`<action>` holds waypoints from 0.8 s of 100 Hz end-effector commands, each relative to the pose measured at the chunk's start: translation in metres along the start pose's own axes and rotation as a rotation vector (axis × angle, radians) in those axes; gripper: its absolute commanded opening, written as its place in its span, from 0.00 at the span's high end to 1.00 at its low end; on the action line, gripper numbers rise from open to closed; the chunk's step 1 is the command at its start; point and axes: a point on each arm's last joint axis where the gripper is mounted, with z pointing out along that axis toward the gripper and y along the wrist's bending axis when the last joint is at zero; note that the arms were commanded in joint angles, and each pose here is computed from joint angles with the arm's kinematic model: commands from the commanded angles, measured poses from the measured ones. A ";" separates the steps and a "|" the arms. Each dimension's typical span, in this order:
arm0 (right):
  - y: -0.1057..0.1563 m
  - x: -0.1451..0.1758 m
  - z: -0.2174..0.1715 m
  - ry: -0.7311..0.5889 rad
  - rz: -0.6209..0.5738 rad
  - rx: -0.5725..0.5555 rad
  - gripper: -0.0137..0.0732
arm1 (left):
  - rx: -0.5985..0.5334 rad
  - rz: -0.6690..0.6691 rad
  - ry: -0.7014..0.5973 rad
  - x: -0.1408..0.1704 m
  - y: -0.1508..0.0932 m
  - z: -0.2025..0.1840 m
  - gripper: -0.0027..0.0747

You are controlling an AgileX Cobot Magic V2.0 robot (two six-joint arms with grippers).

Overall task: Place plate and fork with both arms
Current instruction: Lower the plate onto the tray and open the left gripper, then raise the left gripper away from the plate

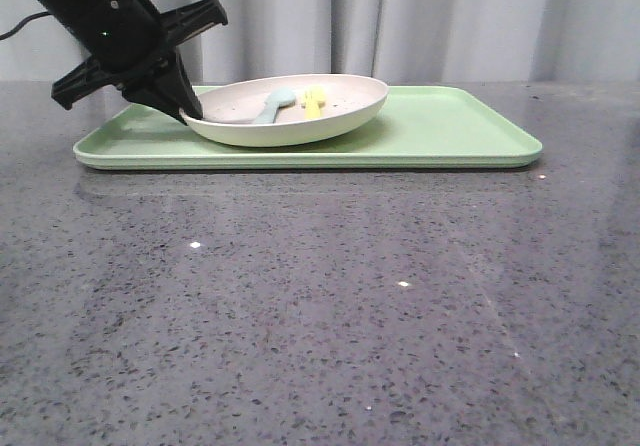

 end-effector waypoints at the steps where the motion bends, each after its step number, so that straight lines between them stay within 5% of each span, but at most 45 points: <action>1: 0.000 -0.015 -0.004 -0.086 -0.008 0.004 0.28 | 0.062 0.003 -0.100 -0.011 -0.020 -0.027 0.99; 15: 0.000 -0.015 -0.004 -0.086 -0.008 0.004 0.28 | 0.062 0.003 -0.100 -0.011 -0.020 -0.027 0.91; 64: 0.000 -0.015 -0.004 -0.086 -0.008 0.004 0.28 | 0.063 0.003 -0.103 -0.012 -0.020 -0.027 0.40; 80: 0.000 -0.015 -0.004 -0.086 -0.008 0.004 0.28 | 0.075 0.009 -0.125 -0.014 -0.024 -0.035 0.38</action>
